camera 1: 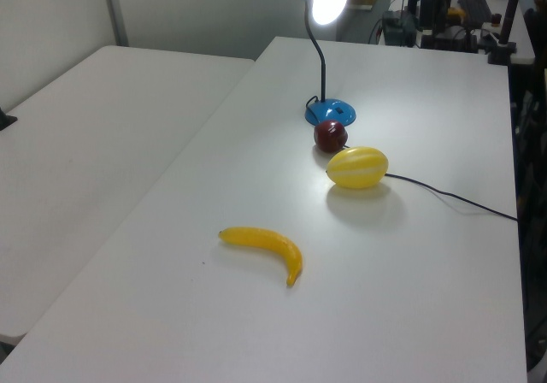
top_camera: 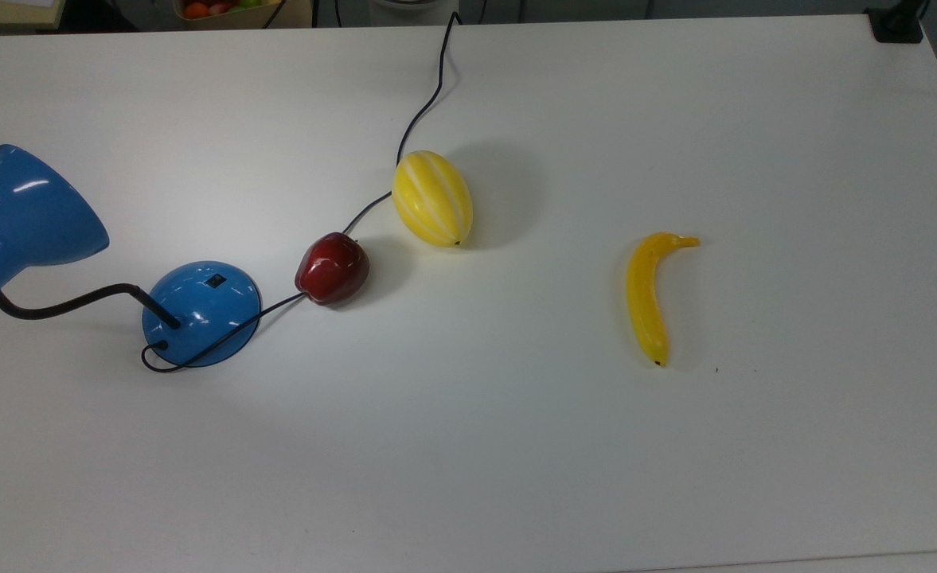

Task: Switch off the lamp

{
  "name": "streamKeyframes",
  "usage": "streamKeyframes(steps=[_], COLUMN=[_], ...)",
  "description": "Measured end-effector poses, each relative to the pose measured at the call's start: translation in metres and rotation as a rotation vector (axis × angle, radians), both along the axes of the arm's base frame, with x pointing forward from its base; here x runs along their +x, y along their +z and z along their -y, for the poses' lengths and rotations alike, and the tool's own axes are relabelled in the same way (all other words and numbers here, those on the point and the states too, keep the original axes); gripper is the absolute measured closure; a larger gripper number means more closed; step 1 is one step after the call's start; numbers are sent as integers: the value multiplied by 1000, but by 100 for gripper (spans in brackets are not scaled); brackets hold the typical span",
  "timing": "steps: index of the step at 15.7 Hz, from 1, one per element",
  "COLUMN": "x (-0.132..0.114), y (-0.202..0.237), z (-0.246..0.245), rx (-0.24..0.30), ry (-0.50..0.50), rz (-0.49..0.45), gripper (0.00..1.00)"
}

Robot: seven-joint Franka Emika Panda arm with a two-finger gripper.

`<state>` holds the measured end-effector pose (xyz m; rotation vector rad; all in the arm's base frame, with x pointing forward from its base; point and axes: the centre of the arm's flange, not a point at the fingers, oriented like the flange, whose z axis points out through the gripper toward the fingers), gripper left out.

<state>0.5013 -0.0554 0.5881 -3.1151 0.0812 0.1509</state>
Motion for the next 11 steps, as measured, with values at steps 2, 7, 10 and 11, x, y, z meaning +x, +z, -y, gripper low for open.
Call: streamKeyframes(steps=[2, 7, 10, 11], x=[0, 0, 1, 1], y=[0, -2, -6, -7], z=[0, 6, 14, 16], rx=[0, 1, 1, 1], ry=[0, -12, -27, -30], rz=[0, -3, -11, -13], gripper=[0, 0, 0, 0])
